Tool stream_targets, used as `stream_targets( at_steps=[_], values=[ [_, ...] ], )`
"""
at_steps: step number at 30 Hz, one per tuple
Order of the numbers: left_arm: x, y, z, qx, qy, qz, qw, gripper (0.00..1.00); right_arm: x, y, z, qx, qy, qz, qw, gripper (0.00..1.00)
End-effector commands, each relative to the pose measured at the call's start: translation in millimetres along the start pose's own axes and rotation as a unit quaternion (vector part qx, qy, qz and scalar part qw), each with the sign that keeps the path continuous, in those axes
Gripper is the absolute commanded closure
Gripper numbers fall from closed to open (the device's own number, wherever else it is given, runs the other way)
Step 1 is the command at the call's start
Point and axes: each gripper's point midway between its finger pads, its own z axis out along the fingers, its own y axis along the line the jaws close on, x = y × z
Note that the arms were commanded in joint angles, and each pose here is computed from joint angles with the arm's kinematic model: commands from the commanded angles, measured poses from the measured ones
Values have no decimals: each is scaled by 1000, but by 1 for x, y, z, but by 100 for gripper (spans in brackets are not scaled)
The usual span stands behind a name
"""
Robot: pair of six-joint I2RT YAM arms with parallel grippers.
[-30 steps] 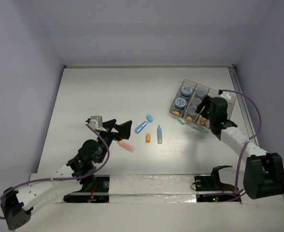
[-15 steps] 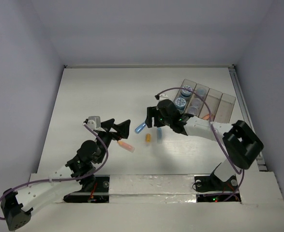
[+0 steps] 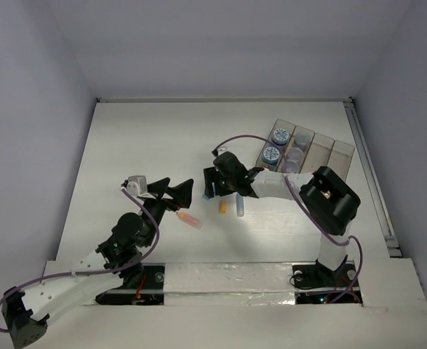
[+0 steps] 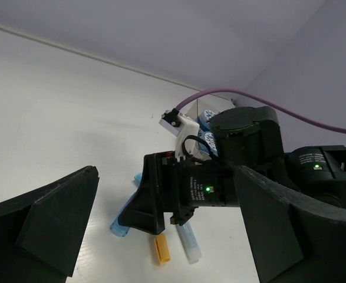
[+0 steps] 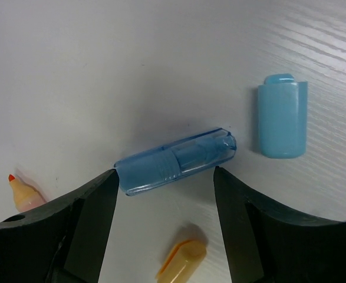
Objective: Sort the stationery into containers
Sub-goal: Pick up the stationery from the center of the board.
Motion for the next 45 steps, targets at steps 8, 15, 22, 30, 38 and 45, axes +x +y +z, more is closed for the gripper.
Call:
stream_targets(
  at_steps=[8,15,22,30,38,45],
  values=[
    [-25,-9,-1,10,-34,-20,999,1,-8,36,26,-5,12,-29,1000,30],
    [-45,4,-14,-6,-77,-50,996,1,-10,42,41,22,22,-64,997,35],
    [-53,12,-19,-20,-92,-55,994,1,0,44,47,47,34,-96,994,42],
    [-54,15,-19,-30,-93,-50,994,1,-2,38,50,86,35,-132,987,75],
    [-54,18,-19,-35,-94,-46,994,1,-69,60,25,78,-81,-112,987,89],
    [-49,11,-16,-22,-84,-45,995,1,-153,45,-52,29,-215,-28,976,90]
  ],
)
